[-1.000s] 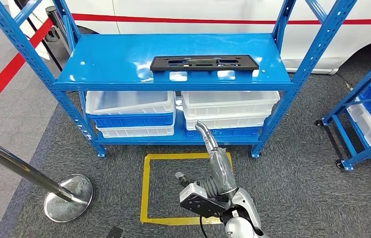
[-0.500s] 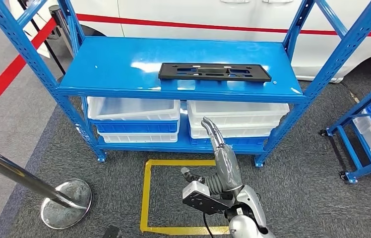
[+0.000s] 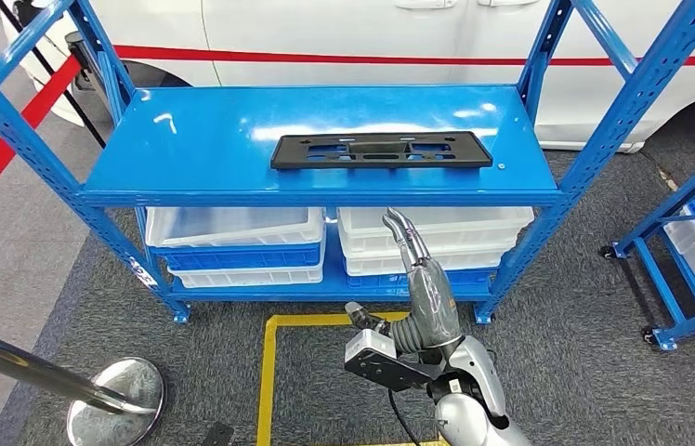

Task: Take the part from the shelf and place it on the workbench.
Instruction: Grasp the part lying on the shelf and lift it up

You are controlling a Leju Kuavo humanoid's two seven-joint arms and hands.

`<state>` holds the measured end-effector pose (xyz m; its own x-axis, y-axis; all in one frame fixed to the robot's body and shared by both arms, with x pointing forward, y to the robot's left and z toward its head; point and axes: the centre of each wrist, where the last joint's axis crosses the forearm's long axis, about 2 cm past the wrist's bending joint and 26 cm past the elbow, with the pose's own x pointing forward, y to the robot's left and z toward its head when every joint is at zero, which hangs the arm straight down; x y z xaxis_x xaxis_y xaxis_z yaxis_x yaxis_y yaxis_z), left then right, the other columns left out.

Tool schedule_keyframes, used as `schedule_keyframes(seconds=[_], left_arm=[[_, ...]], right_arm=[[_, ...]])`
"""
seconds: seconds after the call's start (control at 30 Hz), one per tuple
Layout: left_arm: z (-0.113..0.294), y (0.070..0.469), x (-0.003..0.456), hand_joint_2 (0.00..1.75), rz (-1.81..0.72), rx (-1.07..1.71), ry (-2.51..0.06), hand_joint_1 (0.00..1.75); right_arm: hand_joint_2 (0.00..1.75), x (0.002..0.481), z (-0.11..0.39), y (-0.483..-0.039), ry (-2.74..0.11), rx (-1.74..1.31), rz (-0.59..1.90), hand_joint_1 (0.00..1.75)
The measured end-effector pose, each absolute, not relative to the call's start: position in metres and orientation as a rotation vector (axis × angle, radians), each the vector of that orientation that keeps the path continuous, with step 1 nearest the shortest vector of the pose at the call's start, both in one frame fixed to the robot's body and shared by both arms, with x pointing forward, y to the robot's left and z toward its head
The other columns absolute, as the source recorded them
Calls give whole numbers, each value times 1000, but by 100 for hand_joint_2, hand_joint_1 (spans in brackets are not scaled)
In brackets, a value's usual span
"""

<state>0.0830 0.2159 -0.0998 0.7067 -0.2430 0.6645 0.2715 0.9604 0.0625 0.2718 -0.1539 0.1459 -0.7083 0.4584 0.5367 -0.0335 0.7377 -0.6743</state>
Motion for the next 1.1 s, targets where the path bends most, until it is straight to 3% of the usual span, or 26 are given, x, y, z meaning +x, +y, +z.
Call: schedule_keyframes(seconds=[1.1], left_arm=[[-99,214,86,0,-290,-42,-731,0]], right_arm=[[175,286,155,-171,-2217,-403,864,0]])
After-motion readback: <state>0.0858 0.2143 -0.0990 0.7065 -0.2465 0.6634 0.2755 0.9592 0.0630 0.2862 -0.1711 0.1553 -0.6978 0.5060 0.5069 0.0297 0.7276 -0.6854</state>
